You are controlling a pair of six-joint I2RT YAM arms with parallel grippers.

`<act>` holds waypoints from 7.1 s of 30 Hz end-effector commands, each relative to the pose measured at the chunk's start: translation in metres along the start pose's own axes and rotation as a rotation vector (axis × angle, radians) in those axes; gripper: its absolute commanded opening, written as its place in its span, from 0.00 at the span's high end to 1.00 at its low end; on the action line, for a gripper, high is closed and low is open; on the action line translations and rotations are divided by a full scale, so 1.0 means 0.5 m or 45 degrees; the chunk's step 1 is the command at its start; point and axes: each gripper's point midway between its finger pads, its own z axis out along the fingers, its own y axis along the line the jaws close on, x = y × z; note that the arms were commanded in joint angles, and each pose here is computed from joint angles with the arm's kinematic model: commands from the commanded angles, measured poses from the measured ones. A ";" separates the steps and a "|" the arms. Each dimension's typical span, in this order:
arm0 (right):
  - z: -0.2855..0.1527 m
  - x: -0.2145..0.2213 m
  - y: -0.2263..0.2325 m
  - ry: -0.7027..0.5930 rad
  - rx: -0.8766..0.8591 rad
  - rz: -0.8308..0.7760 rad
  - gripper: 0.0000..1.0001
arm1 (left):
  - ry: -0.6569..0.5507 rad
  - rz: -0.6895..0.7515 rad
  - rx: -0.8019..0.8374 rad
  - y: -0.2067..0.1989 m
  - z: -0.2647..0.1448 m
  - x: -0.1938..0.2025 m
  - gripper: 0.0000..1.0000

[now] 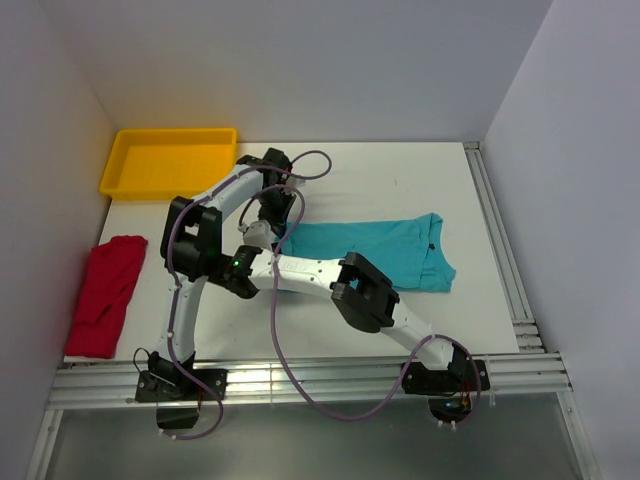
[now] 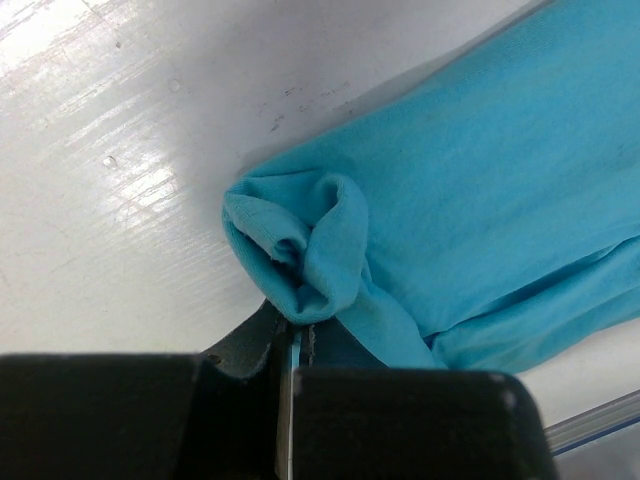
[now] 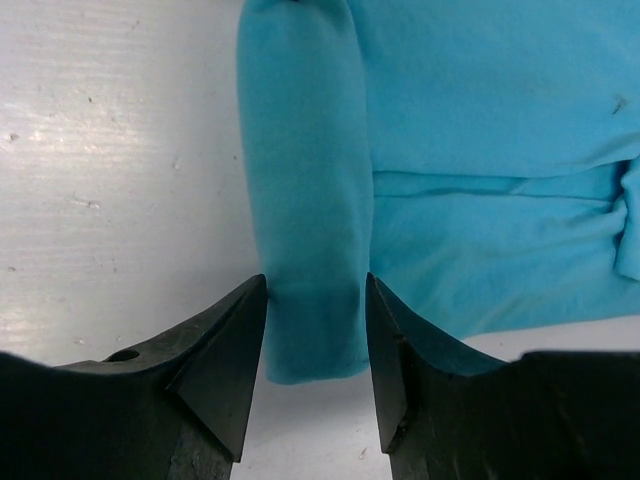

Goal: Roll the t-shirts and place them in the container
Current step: Roll the tshirt

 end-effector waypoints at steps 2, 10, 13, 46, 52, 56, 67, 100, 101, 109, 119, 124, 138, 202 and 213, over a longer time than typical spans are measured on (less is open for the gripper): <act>0.011 0.022 0.008 0.012 0.002 -0.045 0.50 | 0.002 0.038 -0.020 0.001 0.005 -0.007 0.97; 0.012 0.035 0.014 0.049 -0.057 0.013 0.72 | 0.000 0.037 -0.024 0.004 0.006 -0.009 0.89; 0.004 0.030 0.018 0.065 -0.120 0.076 0.83 | -0.015 0.040 -0.032 0.005 0.003 -0.014 0.83; -0.089 -0.052 0.122 0.354 -1.217 1.032 1.00 | -0.108 -0.027 -0.102 0.070 -0.058 -0.039 0.81; -0.074 -0.023 0.095 0.362 -1.212 1.126 1.00 | -0.166 -0.025 -0.093 0.064 -0.073 -0.054 0.65; -0.065 0.002 0.081 0.386 -1.215 1.204 1.00 | -0.236 -0.006 -0.088 0.056 -0.099 -0.067 0.41; -0.056 0.026 0.052 0.407 -1.325 1.407 1.00 | -0.310 -0.028 0.158 0.025 -0.156 -0.059 0.32; -0.020 0.043 0.054 0.512 -1.368 1.581 1.00 | -0.102 -0.173 0.427 0.042 -0.042 0.047 0.47; -0.022 0.040 0.054 0.508 -1.370 1.577 1.00 | -0.096 -0.177 0.418 0.044 -0.038 0.047 0.48; -0.015 0.035 0.059 0.476 -1.301 1.454 0.97 | -0.101 -0.161 0.324 0.059 -0.047 0.029 0.93; -0.027 -0.018 0.010 0.253 -0.952 1.101 0.57 | -0.075 -0.074 0.064 0.065 -0.064 0.024 1.00; -0.018 -0.026 -0.006 0.186 -0.756 0.891 0.54 | -0.050 -0.059 0.004 0.069 -0.069 0.024 1.00; -0.045 -0.063 0.011 0.006 -0.404 0.473 0.48 | 0.016 -0.028 -0.102 0.070 -0.055 0.023 1.00; 0.014 0.012 0.005 0.331 -1.023 1.247 1.00 | -0.348 -0.027 0.360 0.013 -0.163 -0.050 0.30; 0.039 0.043 -0.011 0.406 -1.020 1.352 1.00 | -0.267 -0.076 0.534 -0.002 -0.097 0.014 0.29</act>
